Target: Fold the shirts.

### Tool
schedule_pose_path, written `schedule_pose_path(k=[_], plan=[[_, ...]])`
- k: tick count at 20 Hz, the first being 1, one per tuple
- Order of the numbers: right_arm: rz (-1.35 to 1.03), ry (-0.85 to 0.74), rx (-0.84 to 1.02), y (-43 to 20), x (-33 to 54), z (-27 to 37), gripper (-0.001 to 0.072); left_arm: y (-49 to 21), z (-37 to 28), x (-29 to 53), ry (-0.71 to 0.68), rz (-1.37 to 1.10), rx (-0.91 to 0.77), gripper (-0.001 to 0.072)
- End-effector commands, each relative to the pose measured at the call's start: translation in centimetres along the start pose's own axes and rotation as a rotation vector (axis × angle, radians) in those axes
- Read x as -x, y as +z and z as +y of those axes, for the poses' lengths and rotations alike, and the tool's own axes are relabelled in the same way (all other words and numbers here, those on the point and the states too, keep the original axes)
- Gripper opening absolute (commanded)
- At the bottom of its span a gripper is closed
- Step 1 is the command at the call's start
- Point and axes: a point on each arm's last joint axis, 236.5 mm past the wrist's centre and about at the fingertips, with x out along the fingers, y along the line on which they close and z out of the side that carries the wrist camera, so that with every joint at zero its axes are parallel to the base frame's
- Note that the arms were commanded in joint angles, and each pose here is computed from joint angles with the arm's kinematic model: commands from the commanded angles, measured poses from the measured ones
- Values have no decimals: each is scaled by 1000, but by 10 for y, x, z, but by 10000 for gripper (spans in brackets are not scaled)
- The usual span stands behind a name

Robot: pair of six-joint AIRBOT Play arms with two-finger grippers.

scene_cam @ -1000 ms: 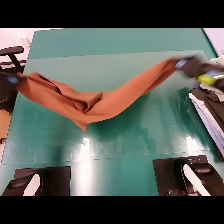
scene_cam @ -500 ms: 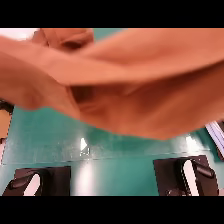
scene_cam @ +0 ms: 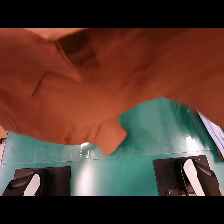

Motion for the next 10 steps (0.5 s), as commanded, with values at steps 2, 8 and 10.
schedule_pose_path(k=[2, 8, 10], plan=[[3, 26, 57, 9, 8, 20, 18, 29, 5, 30, 87, -68, -99, 24], [89, -16, -99, -38, 5, -7, 18, 26, 15, 15, 88, -47, -89, 24], [224, -27, -218, -92, -12, -41, 18, -12, 18, -33, -8, 56, 2, 24]])
